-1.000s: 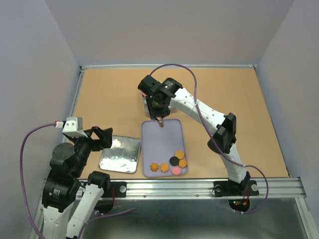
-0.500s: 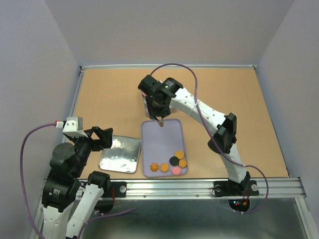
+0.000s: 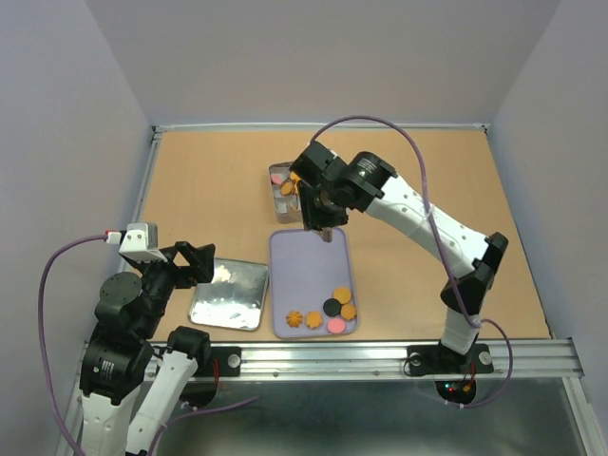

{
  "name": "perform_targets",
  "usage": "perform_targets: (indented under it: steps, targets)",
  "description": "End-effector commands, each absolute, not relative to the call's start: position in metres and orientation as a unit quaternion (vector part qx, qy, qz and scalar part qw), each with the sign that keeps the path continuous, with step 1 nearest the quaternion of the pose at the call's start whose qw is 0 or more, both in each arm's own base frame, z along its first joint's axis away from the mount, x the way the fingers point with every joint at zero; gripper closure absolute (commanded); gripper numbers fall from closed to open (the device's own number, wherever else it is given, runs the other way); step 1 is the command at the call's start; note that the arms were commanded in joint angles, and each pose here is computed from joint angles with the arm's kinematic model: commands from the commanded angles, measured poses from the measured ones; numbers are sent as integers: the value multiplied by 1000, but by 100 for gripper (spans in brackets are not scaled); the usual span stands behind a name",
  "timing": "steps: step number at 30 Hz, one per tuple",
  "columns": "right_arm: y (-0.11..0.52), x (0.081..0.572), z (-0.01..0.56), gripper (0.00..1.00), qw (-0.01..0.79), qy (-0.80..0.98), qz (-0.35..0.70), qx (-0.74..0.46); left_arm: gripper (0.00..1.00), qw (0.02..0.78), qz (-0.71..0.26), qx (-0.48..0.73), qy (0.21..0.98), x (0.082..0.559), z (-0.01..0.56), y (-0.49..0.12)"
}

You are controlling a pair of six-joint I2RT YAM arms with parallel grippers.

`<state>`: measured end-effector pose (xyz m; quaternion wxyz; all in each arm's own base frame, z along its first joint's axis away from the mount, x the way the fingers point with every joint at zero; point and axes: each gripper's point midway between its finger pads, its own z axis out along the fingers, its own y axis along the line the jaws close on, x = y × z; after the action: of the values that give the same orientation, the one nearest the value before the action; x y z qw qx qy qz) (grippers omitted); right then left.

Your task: Pack the cookies

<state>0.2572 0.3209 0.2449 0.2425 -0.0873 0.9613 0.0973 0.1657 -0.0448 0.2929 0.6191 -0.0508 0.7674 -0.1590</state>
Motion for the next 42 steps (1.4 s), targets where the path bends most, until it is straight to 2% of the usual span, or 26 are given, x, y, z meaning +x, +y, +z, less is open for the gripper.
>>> perform_targets:
  steps: [1, 7, 12, 27, 42]
  targets:
    - [326, 206, 254, 51, 239, 957, 130, -98, 1, 634, -164, -46, 754, 170, 302, -47]
    - [324, 118, 230, 51, 196, 962, 144, -122, 1, 636, -163, -48, 753, 170, 303, -46]
    - [315, 65, 198, 51, 158, 968, 140, -134, 1, 635, -161, -50, 754, 170, 302, -45]
    - [341, 35, 186, 51, 144, 964, 139, -175, 1, 632, -159, -57, 756, 171, 302, -44]
    - [337, 20, 158, 50, 101, 968, 109, -201, 1, 637, -158, -64, 752, 169, 303, -41]
